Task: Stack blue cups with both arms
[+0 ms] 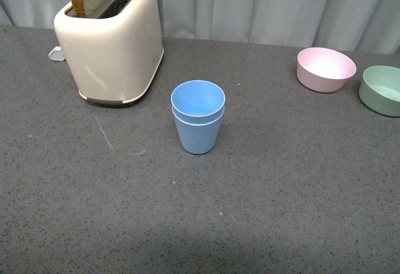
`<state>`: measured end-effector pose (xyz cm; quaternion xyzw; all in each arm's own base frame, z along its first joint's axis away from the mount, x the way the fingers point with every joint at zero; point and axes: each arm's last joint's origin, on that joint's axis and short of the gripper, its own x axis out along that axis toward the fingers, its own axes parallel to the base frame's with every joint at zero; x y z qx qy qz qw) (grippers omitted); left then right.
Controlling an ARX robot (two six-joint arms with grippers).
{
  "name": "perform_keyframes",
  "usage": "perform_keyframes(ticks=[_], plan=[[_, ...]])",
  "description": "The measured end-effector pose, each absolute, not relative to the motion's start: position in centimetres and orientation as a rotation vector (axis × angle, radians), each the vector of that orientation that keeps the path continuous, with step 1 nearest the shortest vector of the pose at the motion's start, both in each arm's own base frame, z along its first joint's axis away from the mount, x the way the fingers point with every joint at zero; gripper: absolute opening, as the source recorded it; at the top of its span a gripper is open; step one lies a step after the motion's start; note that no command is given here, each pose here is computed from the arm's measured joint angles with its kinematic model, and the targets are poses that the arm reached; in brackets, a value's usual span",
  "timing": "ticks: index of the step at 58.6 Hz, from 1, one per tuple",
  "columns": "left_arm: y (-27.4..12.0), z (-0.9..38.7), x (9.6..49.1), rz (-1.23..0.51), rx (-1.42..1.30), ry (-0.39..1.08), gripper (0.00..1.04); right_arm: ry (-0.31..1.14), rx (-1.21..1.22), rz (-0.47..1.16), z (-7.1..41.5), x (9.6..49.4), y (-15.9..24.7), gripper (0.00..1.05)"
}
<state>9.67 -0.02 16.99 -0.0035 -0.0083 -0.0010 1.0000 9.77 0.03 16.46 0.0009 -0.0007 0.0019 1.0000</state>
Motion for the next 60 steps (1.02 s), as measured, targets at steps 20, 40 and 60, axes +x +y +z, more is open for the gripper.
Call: perform_keyframes(ticks=[20,40,60], plan=[[-0.02,16.99,9.67,-0.002,-0.007,-0.017,0.98,-0.001,0.003,0.004,16.46,9.77,0.03,0.97],[-0.02,16.99,9.67,-0.002,-0.007,-0.017,0.98,-0.001,0.002,0.004,16.46,9.77,0.03,0.95],[-0.02,16.97,9.67,-0.002,-0.007,-0.016,0.98,-0.001,0.002,0.004,16.46,9.77,0.03,0.95]])
